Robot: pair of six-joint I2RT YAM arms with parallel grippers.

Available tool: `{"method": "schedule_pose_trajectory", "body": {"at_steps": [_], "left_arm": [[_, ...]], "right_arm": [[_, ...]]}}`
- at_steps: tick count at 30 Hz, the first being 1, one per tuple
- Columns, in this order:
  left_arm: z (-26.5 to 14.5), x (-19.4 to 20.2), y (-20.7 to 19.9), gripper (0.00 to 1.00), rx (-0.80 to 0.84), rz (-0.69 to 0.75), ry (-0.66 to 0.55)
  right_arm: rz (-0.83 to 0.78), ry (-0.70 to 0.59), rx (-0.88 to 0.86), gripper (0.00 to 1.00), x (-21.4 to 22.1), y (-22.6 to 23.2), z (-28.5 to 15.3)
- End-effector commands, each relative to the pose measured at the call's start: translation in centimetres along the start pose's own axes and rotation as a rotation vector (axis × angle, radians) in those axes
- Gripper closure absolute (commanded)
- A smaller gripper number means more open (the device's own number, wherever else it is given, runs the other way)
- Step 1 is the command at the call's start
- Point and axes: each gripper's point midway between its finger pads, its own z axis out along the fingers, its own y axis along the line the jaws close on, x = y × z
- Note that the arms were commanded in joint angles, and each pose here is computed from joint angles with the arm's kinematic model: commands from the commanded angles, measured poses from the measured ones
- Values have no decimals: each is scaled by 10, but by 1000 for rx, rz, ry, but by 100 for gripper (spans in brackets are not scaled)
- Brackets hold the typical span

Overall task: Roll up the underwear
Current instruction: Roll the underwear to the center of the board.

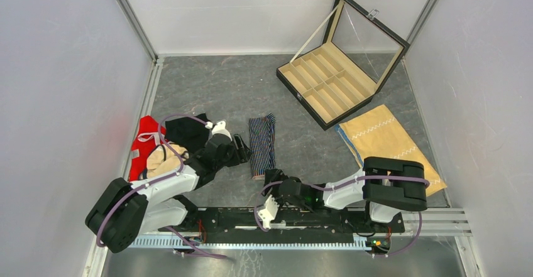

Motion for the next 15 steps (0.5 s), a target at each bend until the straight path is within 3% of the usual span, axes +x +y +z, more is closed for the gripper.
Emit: {"method": "schedule_pose_trajectory", "body": {"at_steps": [1, 5, 15], "left_arm": [[1, -3, -5, 31, 22, -34, -15], [1, -3, -5, 31, 24, -34, -14], [-1, -2, -4, 32, 25, -35, -15]], "right_arm": [[20, -3, -149, 43, 3, 38, 5], [33, -2, -159, 61, 4, 41, 8], [84, -4, -120, 89, 3, 31, 7]]}}
